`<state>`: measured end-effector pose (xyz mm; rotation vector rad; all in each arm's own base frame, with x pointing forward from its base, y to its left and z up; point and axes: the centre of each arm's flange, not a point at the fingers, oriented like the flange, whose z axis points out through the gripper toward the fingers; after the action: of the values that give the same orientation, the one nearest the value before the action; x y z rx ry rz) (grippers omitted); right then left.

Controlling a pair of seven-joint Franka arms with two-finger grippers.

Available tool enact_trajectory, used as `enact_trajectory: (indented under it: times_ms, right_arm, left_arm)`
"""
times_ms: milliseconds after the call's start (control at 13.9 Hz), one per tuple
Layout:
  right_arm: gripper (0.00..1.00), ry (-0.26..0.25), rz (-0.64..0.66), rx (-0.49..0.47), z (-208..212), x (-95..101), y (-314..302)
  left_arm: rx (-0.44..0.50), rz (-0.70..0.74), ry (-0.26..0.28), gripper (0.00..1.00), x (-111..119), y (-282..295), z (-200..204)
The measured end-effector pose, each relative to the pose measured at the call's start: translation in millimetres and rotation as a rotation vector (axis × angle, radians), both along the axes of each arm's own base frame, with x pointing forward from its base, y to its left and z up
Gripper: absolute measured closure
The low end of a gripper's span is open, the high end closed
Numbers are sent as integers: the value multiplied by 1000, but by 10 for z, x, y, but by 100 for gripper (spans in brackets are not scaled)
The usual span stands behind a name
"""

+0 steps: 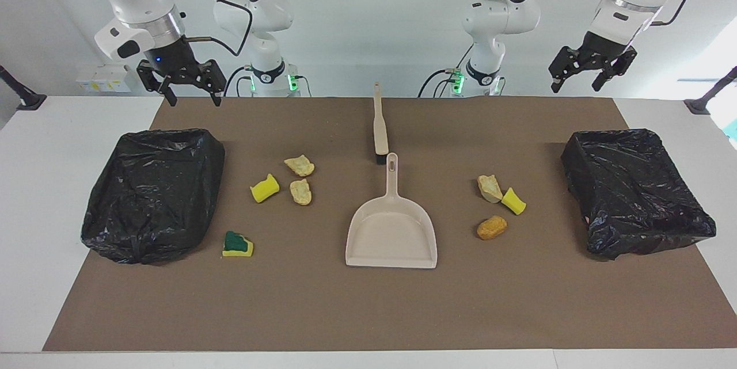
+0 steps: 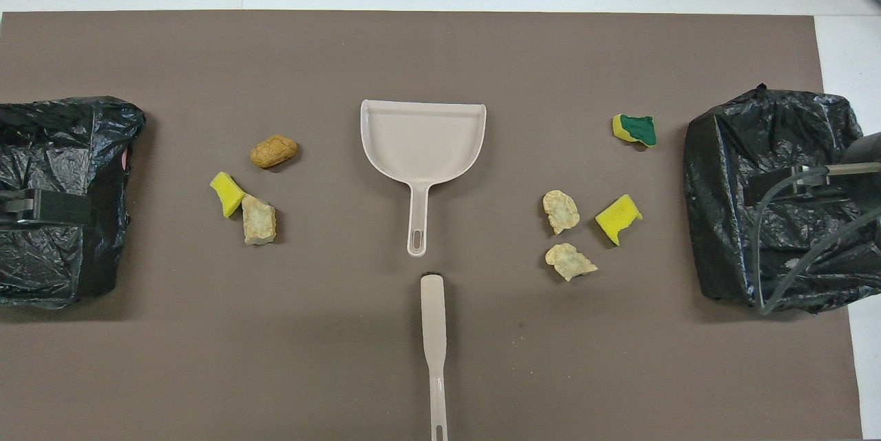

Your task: Sweep and dump trash in bin

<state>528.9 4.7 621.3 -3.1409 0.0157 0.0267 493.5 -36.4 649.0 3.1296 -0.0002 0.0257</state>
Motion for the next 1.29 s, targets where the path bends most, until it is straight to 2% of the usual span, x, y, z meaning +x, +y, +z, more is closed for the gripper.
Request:
enact_trajectory:
  times_ms: [861,1147,1291]
  right_arm:
    - [0,11,27,5,-65,-5,100]
    - [0,23,88,7,-182,-3,432]
    - [0,24,110,8,-302,62,627]
  left_arm:
    - [0,0,0,0,0,0,1]
    - [0,0,0,0,0,0,1]
    - [0,0,0,0,0,0,1]
